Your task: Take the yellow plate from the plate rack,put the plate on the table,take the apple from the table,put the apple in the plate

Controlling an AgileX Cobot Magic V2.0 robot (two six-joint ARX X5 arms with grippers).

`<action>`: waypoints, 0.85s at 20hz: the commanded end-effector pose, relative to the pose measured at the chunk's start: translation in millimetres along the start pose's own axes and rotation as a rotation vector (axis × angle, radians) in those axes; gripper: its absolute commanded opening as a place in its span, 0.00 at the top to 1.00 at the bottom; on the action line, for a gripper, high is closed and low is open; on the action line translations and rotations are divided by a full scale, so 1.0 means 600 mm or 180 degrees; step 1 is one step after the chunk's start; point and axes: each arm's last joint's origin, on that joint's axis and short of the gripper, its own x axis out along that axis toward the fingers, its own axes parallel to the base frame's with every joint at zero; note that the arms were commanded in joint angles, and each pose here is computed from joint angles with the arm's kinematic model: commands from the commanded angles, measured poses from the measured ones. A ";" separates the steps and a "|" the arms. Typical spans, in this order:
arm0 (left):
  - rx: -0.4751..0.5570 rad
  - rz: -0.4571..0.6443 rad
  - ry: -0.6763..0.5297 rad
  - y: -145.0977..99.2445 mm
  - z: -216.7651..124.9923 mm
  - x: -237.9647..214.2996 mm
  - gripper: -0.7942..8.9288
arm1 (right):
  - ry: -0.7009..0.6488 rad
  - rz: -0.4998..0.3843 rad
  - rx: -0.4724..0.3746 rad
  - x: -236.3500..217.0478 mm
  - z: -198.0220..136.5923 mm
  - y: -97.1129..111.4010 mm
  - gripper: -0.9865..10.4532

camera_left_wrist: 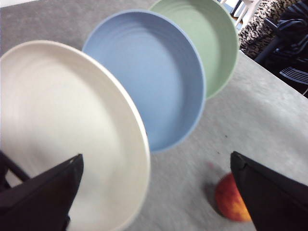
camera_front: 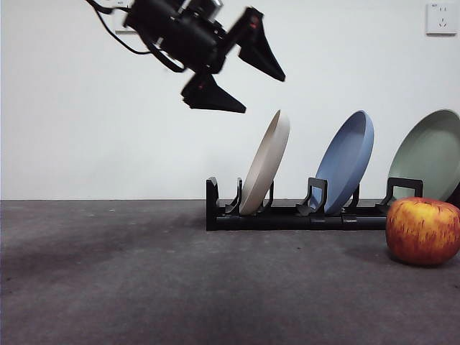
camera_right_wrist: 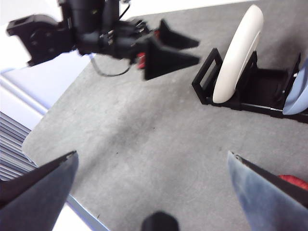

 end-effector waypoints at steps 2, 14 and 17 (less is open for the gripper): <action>0.0016 0.0029 0.0059 0.015 0.003 0.045 0.21 | 0.0011 0.0004 0.0007 0.005 0.005 -0.004 0.44; -0.0098 -0.0025 0.0316 0.036 -0.025 0.100 0.64 | 0.0055 -0.0105 0.0029 0.012 0.006 -0.012 0.44; -0.0119 -0.0108 0.0343 0.034 -0.026 0.100 0.79 | 0.0056 -0.0105 0.0030 0.012 0.006 -0.012 0.44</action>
